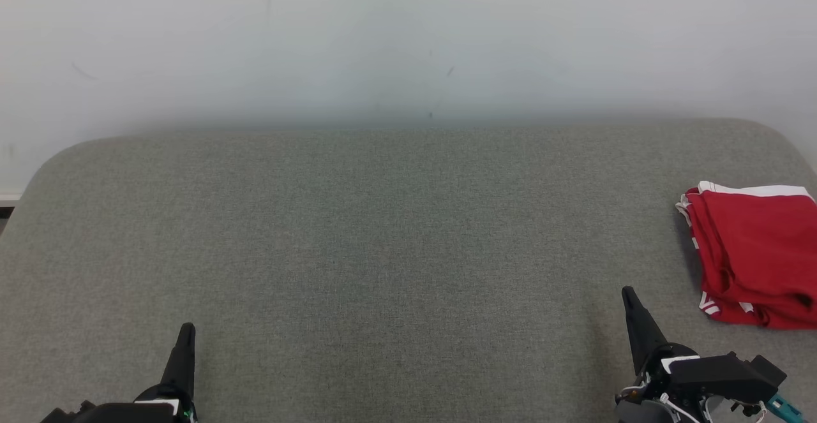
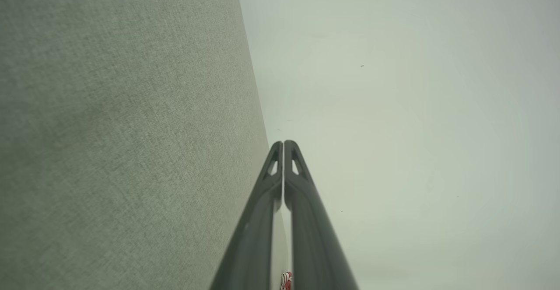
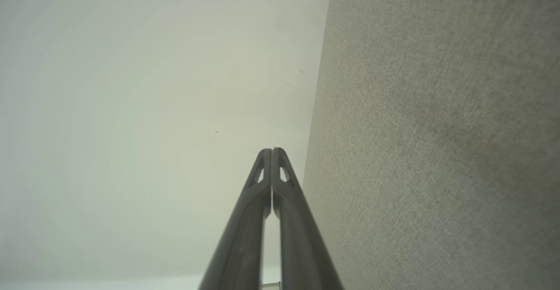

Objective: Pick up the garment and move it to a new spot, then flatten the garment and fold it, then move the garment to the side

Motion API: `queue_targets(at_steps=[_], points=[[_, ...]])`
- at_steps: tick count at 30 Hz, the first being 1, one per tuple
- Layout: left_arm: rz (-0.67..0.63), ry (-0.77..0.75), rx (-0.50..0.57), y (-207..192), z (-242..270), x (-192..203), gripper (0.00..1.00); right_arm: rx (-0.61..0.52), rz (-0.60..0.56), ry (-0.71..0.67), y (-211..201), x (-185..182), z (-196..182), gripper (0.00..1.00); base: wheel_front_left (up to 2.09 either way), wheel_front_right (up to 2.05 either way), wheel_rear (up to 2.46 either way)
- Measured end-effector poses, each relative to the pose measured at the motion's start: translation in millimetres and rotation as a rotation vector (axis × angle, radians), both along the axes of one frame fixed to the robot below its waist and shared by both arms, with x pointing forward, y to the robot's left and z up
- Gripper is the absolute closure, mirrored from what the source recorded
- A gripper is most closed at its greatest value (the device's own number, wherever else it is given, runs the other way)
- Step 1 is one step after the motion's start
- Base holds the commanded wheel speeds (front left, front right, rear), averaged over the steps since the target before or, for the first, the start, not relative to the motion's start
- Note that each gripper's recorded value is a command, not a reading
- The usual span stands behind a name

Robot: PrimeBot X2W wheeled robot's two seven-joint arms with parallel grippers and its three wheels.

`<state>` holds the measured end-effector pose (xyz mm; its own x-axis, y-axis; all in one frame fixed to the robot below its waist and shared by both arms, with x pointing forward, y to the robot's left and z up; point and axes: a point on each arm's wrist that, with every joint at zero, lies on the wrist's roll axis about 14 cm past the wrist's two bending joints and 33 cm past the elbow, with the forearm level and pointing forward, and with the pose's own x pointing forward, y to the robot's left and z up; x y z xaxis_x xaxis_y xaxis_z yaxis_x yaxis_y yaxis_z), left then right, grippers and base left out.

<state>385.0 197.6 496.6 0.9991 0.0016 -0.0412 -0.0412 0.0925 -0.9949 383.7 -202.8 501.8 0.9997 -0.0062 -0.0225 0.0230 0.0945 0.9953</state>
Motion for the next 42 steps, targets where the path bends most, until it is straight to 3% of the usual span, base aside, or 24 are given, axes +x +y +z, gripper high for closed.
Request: queue_targets(at_steps=[15,42], points=[[-0.002,-0.030,-0.096,1.4,7.0,2.5,1.00,0.095,0.004,-0.016,2.0,4.4,3.6,1.00,0.00,0.00,0.00],[-0.002,-0.031,-0.096,1.5,7.3,2.7,1.00,0.095,0.004,-0.017,2.0,4.6,3.9,1.00,0.00,0.00,0.00]])
